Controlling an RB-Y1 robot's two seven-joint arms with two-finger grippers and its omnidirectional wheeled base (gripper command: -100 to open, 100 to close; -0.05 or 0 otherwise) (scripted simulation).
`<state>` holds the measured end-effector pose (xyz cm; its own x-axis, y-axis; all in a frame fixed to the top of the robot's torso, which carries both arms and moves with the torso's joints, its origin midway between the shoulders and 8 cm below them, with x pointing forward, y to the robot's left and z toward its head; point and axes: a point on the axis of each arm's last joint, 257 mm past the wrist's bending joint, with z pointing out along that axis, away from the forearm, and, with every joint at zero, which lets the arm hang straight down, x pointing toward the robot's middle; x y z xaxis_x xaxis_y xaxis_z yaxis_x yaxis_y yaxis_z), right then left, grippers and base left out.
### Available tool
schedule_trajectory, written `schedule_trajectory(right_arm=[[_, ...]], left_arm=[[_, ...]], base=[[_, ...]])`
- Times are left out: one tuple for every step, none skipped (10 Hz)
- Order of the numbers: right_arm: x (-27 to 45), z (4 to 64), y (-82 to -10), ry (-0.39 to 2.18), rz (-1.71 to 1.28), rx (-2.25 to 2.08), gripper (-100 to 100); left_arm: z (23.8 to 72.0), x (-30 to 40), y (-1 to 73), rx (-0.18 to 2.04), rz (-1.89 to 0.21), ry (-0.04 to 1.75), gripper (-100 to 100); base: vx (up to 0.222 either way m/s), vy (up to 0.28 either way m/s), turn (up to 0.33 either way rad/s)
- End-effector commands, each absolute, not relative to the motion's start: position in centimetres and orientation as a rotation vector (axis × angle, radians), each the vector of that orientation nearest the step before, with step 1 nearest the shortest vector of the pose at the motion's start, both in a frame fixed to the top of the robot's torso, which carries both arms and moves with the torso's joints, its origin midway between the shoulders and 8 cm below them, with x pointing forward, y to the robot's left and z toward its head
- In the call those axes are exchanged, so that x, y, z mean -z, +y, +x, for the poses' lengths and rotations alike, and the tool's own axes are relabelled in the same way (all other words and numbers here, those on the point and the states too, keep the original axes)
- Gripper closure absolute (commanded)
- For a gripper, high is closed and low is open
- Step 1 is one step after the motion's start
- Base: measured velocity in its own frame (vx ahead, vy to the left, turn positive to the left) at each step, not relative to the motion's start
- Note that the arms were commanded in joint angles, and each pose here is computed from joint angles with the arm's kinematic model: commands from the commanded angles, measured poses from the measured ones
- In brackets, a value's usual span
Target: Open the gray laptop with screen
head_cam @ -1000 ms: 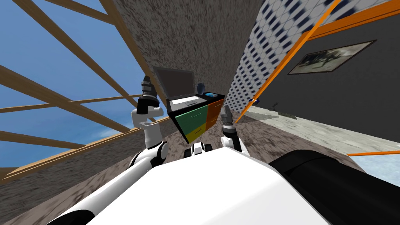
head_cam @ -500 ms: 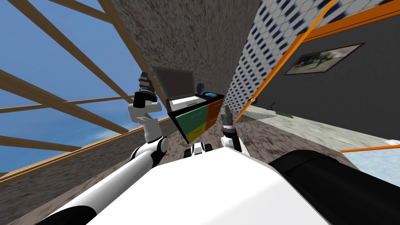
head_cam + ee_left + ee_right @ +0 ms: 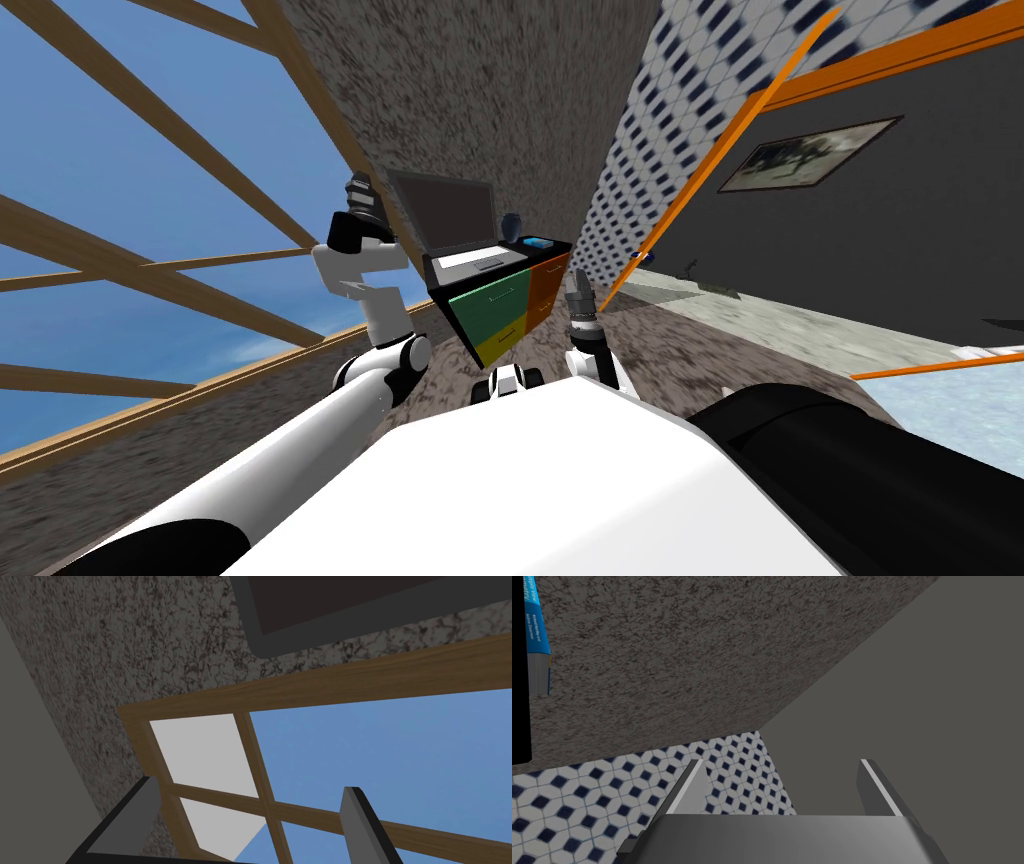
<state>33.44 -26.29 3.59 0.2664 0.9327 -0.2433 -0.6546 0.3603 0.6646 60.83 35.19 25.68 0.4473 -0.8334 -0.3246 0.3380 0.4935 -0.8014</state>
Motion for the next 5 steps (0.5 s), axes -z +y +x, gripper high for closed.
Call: schedule_trajectory(right_arm=[[-3.6, 33.4, -26.3, 0.677, 0.486, -1.13, 0], [-3.6, 33.4, -26.3, 0.677, 0.486, -1.13, 0], [-3.6, 33.4, -26.3, 0.677, 0.486, -1.13, 0], [-3.6, 33.4, -26.3, 0.677, 0.486, -1.13, 0], [-3.6, 33.4, -26.3, 0.677, 0.486, -1.13, 0]], left_arm=[[61.9, -26.7, 37.1, 0.751, -0.781, 0.819, -100], [62.2, -27.4, 36.6, 0.763, -0.779, 0.818, -100], [61.9, -28.5, 36.2, 0.774, -0.769, 0.805, -100], [62.5, -28.3, 37.8, 0.726, -0.811, 0.827, -100], [62.7, -29.5, 37.1, 0.743, -0.804, 0.821, -100]], base=[[0.003, 0.01, -0.054], [0.005, 0.008, -0.03], [0.0, 0.0, 0.0], [0.007, 0.0, -0.055], [0.008, 0.002, -0.031]])
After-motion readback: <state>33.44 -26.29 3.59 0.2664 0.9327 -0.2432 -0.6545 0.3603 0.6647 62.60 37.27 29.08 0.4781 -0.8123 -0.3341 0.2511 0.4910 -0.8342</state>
